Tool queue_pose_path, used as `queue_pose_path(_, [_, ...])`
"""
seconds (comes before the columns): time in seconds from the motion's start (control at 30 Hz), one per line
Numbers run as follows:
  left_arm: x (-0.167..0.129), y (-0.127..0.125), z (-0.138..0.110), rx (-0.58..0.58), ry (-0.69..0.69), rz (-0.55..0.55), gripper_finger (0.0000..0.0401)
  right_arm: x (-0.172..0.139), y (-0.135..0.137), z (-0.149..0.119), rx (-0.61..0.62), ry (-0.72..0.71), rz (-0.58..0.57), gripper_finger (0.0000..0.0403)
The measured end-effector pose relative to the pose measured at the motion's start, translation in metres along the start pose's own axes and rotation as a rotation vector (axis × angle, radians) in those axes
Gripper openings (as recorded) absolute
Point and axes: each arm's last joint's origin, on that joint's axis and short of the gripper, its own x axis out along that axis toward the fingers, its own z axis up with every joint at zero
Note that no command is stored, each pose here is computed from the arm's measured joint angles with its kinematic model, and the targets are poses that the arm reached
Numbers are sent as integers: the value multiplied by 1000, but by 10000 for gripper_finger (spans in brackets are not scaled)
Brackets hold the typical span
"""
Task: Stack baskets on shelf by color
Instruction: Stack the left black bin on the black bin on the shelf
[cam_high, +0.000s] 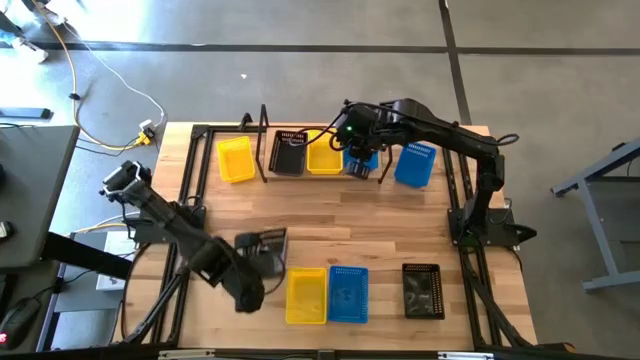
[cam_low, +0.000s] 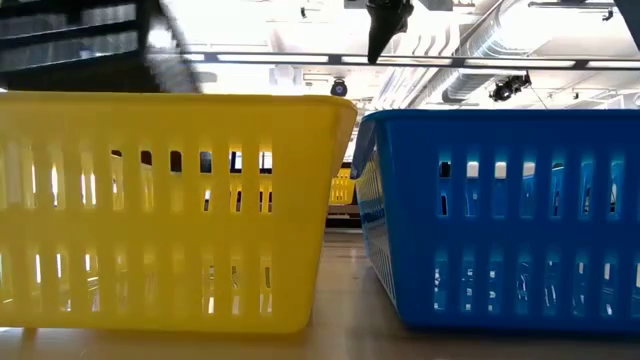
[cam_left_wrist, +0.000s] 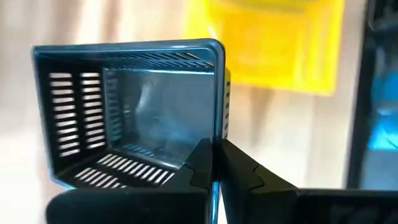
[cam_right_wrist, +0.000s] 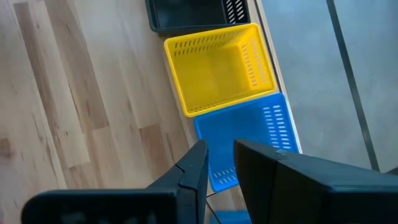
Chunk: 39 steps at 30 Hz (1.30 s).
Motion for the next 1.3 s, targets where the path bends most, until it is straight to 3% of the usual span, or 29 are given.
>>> queue_pose_path(0.37, [-29,74,45,135,-110,240,1,-10,-3,-5,71,-13,-26,63])
queue_pose_path(0.63, [-25,137,68,229,-57,448,1,-10,-5,-6,151,-4,-104,63])
queue_pose_path(1.03, [-8,220,90,261,23,479,1,-10,-6,-6,244,-10,-121,63])
queue_pose_path(1.3, [16,244,91,334,167,458,0,-10,-6,-6,268,-12,-121,63])
